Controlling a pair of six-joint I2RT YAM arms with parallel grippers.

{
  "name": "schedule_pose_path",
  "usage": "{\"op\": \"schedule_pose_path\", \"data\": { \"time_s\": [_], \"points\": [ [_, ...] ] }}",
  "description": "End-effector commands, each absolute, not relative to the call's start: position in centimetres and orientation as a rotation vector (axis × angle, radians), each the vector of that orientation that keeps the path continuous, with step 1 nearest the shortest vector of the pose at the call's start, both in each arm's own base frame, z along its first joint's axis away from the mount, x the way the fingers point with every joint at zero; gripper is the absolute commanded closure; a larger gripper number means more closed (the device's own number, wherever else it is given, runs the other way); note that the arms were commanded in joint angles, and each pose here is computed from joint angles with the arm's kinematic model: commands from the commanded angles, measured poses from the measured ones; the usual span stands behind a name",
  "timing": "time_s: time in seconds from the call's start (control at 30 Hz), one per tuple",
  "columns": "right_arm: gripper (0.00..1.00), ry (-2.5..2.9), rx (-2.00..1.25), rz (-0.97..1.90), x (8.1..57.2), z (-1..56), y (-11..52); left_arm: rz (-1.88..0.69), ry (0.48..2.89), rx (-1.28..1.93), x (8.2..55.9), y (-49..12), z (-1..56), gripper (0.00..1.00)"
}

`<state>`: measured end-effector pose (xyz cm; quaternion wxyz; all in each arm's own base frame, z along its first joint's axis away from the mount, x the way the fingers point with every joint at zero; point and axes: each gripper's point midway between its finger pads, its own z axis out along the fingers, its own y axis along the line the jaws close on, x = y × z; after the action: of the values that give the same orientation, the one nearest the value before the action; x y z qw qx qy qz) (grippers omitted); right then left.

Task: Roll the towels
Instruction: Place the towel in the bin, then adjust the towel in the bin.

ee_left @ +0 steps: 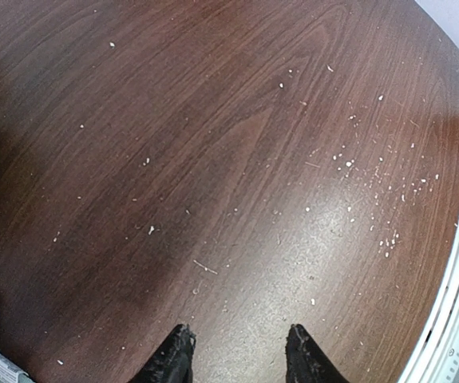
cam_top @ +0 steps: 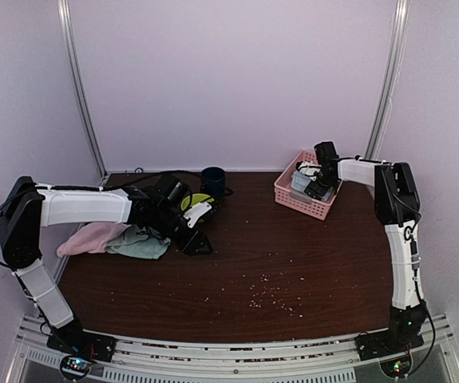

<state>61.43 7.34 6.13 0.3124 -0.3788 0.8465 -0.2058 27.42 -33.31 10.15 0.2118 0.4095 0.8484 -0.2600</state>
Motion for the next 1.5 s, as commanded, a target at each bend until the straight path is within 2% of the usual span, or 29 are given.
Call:
{"op": "schedule_pose_path", "data": {
  "time_s": [0.0,0.37,0.57,0.7,0.77,0.8,0.9,0.93,0.97,1.17,1.47],
  "points": [
    [0.00,2.253,-0.985,-0.458,60.4,7.8,7.8,-0.723,2.289,1.141,28.1,-33.6,11.8,0.58],
    [0.00,2.231,-1.006,-0.379,59.0,10.6,8.7,-0.689,2.271,1.155,28.5,-33.5,12.5,0.58],
    [0.00,2.254,-1.025,-0.369,59.2,9.6,8.8,-0.694,2.263,1.154,28.6,-33.6,12.9,0.58],
    [0.02,2.216,-1.001,-0.207,58.3,12.3,10.8,-0.691,2.264,1.152,28.4,-33.5,13.1,0.58],
    [0.10,2.210,-1.014,-0.078,57.4,13.1,12.3,-0.684,2.267,1.148,28.5,-33.3,13.0,0.58],
    [0.20,2.220,-1.016,-0.041,57.3,13.2,12.7,-0.684,2.264,1.149,28.5,-33.4,13.1,0.58],
    [0.66,2.286,-1.037,0.021,57.3,12.0,13.2,-0.689,2.271,1.150,28.4,-33.4,12.9,0.58],
    [0.77,2.311,-1.045,0.030,57.3,11.3,13.2,-0.691,2.271,1.149,28.4,-33.5,12.8,0.58],
    [0.81,2.334,-1.049,0.039,57.3,10.5,13.2,-0.693,2.273,1.148,28.4,-33.5,12.8,0.58],
    [0.87,2.414,-1.060,0.075,56.7,6.9,13.2,-0.690,2.278,1.144,28.2,-33.2,12.6,0.58],
    [0.89,2.459,-0.975,-0.044,58.7,4.3,11.8,-0.686,2.288,1.147,28.1,-33.1,12.2,0.58]
  ]
}}
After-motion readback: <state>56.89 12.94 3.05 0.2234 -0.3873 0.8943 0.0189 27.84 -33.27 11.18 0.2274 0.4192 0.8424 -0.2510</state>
